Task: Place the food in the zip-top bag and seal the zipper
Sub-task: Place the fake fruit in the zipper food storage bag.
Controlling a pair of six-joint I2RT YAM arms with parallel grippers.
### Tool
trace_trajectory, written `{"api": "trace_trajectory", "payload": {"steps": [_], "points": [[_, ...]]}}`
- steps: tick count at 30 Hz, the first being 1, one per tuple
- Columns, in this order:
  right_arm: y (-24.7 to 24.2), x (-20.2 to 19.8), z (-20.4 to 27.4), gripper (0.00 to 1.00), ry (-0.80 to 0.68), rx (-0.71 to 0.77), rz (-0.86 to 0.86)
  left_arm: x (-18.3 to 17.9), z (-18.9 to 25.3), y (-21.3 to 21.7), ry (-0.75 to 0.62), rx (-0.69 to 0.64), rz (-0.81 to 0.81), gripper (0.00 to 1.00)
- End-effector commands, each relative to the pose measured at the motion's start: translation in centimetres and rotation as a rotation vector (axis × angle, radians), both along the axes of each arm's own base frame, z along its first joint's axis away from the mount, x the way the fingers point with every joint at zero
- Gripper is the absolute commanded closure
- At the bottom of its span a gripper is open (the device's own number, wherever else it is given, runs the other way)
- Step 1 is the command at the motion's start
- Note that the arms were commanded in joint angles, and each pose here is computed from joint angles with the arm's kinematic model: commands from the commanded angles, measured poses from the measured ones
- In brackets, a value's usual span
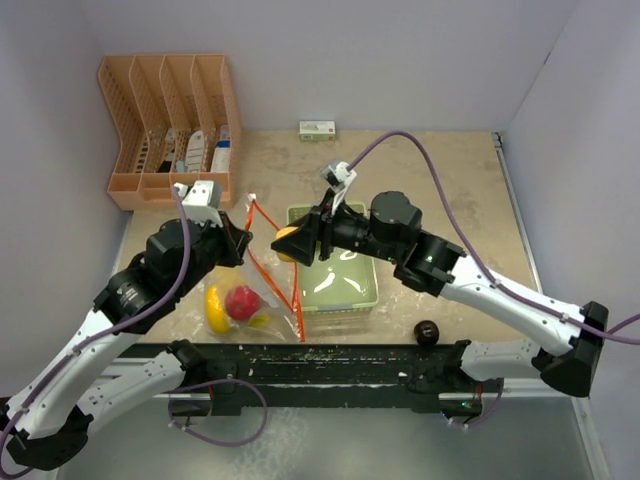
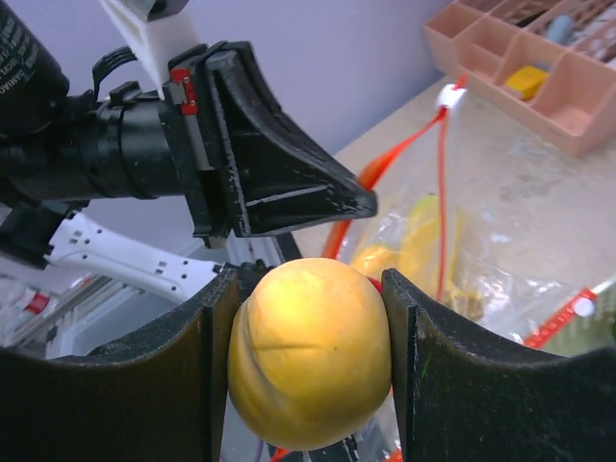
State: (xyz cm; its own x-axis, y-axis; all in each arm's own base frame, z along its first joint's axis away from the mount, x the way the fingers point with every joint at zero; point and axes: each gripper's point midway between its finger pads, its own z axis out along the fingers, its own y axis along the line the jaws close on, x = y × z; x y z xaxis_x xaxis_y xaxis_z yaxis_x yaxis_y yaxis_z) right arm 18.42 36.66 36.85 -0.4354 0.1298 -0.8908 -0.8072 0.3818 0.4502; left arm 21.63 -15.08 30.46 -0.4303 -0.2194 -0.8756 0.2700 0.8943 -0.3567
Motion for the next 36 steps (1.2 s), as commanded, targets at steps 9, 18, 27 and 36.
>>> {"api": "trace_trajectory", "payload": {"steps": [9,18,27,36], "points": [[3.8,3.0,-4.6,0.66,0.070,-0.060,-0.063,-0.2,2.9,-1.1,-0.064,-0.085,-0.048,1.00],[2.6,5.3,-6.9,0.03,0.089,-0.171,-0.221,-0.4,3.1,-0.9,-0.068,-0.087,-0.045,1.00],[-1.8,5.2,-4.3,0.00,0.057,-0.117,-0.354,-0.3,2.4,-0.6,-0.055,-0.064,-0.030,1.00],[-6.6,13.4,-12.1,0.00,0.225,-0.368,-0.643,-1.7,3.6,1.6,-0.083,-0.077,0.006,1.00]]}}
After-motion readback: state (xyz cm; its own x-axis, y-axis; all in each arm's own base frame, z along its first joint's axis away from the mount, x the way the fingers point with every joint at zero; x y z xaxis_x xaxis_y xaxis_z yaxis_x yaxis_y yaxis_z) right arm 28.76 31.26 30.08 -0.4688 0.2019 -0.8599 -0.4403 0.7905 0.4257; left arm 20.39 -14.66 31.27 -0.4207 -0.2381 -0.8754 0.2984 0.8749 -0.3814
